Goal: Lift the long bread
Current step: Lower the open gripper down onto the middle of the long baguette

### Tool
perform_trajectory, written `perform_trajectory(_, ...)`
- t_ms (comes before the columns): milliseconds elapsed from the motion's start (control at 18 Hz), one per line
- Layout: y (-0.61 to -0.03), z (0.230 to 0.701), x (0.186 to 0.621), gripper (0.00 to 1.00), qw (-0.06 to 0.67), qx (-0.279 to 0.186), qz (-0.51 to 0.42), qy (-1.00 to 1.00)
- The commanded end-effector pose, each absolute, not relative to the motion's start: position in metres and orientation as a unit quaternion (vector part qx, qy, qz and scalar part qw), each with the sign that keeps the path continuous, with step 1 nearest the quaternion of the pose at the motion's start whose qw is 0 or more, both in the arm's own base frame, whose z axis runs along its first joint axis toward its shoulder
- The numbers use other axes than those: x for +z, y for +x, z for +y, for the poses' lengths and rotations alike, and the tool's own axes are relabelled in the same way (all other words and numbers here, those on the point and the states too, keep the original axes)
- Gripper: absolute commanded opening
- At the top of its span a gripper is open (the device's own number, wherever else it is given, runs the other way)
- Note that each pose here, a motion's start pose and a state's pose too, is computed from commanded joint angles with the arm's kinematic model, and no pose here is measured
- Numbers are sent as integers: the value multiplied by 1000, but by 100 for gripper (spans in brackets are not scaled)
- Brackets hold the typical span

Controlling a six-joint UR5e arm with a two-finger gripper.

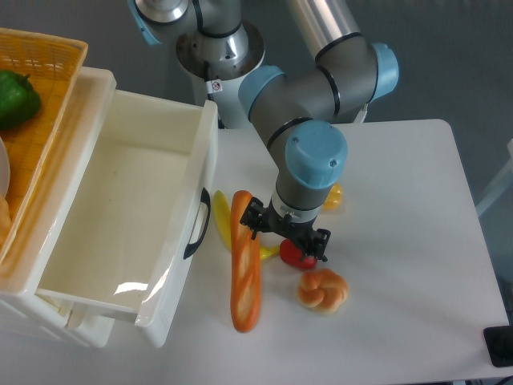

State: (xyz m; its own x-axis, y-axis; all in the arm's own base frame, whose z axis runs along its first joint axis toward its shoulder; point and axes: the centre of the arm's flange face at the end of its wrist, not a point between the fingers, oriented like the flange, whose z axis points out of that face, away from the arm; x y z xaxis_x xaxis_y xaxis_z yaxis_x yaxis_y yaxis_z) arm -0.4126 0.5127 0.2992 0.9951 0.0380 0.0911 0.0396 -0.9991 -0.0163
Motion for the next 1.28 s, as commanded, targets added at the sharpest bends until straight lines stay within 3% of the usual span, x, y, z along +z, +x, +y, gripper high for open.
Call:
perform_trajectory(611,-403,508,240,100,-27,-84,-62,-994)
perform_trajectory(1278,-381,538,218,100,-28,-73,-93,-993)
